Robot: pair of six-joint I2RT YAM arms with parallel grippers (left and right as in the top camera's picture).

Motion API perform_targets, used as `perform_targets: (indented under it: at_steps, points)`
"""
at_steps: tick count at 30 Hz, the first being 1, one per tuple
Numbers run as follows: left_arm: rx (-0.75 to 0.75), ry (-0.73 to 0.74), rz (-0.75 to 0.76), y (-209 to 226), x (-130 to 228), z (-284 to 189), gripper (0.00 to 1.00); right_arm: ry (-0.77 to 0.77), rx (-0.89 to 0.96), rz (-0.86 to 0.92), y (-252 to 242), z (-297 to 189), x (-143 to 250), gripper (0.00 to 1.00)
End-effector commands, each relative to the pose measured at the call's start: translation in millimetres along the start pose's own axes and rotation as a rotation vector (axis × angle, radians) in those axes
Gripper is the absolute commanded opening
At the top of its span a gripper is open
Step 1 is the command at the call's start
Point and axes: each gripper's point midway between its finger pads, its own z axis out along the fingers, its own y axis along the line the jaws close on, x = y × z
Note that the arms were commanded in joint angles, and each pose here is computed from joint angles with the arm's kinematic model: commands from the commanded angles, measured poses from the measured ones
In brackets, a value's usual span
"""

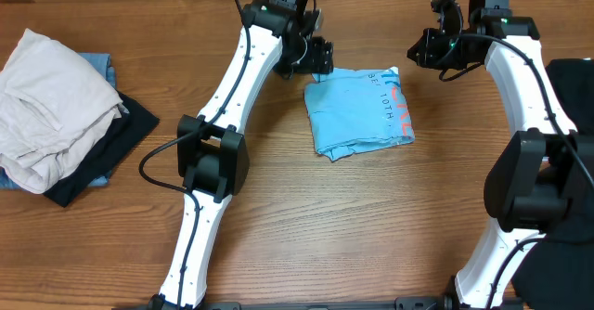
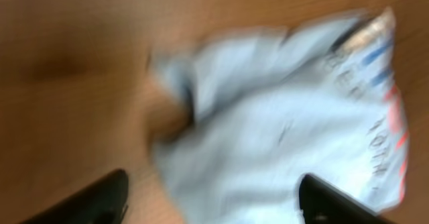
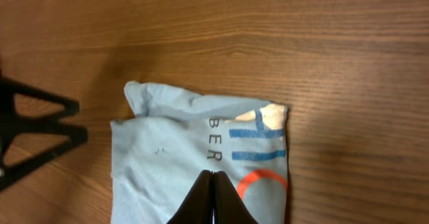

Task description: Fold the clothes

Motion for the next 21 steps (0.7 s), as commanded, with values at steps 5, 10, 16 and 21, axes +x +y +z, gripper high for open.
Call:
perform_targets:
  at_steps: [5, 10, 16, 21]
  points:
    - [-0.102, 0.122, -0.093, 10.8, 44.8, 44.4, 1.00, 0.089, -0.010, 0.051, -21.6, 33.6, 49.8, 0.04]
    - [-0.097, 0.087, -0.073, -0.9, 41.8, 59.0, 1.00, 0.119, -0.011, 0.050, -32.1, 51.9, 75.6, 0.04]
    - [-0.130, 0.083, -0.086, -8.4, 58.9, 94.0, 1.00, 0.132, -0.012, 0.058, -40.2, 66.0, 96.4, 0.04]
    - [-0.152, 0.107, -0.084, -2.6, 75.5, 112.5, 0.72, 0.127, -0.020, 0.055, -39.4, 67.6, 96.9, 0.04]
